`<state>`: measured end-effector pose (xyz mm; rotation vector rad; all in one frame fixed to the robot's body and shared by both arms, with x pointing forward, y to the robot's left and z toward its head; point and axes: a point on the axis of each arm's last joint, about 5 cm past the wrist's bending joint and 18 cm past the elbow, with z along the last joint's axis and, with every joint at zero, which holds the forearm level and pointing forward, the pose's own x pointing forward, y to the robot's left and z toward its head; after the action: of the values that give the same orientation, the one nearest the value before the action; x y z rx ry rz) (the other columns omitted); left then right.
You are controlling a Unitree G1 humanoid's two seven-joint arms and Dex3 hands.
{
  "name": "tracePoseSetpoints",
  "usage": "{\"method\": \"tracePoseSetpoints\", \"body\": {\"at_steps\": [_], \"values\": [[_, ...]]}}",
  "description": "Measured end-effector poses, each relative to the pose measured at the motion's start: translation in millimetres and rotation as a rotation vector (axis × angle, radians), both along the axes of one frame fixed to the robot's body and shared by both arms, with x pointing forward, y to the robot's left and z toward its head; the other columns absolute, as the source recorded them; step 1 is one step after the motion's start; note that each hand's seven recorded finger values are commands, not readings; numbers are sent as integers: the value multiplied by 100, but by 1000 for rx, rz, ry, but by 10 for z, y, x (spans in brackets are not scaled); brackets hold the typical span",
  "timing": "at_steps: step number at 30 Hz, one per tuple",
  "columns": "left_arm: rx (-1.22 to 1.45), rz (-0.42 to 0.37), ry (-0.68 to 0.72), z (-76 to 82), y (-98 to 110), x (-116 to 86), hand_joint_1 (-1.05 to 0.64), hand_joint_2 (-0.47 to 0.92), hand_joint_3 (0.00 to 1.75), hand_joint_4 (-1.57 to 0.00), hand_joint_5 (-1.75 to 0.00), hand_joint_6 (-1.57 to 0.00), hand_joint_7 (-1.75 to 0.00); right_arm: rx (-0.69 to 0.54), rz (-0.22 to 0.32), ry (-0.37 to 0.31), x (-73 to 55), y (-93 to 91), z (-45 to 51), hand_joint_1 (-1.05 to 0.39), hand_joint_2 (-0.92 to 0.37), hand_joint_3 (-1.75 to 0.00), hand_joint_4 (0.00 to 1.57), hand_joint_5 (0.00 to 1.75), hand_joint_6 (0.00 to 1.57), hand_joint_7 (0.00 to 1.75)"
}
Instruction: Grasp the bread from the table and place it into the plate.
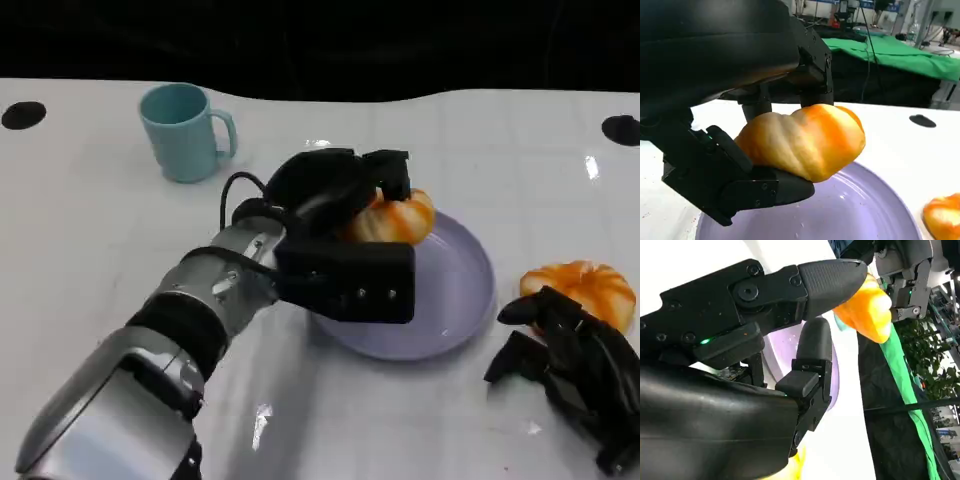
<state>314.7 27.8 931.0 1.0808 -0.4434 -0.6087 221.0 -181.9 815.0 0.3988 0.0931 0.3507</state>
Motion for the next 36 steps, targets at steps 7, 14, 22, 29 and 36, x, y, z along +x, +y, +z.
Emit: {"method": "tracePoseSetpoints", "body": {"at_steps": [7, 14, 22, 29, 36], "values": [[66, -44, 67, -22, -55, -22, -30, 85, 40, -59, -154, -78, -47, 6, 1, 3, 3, 8, 1, -54, -92, -26, 68, 157, 60, 127], [68, -46, 140, -6, -43, -5, -32, 92, 27, -55, -145, -77, -27, 3, 0, 0, 2, 8, 1, -54, -92, -26, 68, 157, 60, 128], [140, -77, 179, 31, -36, 19, -95, 92, 65, -3, -48, -26, -2, 3, 1, -1, 2, 9, 0, -53, -92, -27, 67, 157, 59, 127], [208, -84, 184, 115, 38, 87, -103, 92, 74, -1, -41, -27, -3, 4, 3, -1, 2, 9, 1, -52, -92, -27, 67, 156, 60, 126], [157, -69, 171, 174, 130, 131, -101, 92, 73, -5, -44, -32, -5, 5, 2, 0, 2, 6, 0, -53, -92, -26, 68, 156, 62, 123]]}}
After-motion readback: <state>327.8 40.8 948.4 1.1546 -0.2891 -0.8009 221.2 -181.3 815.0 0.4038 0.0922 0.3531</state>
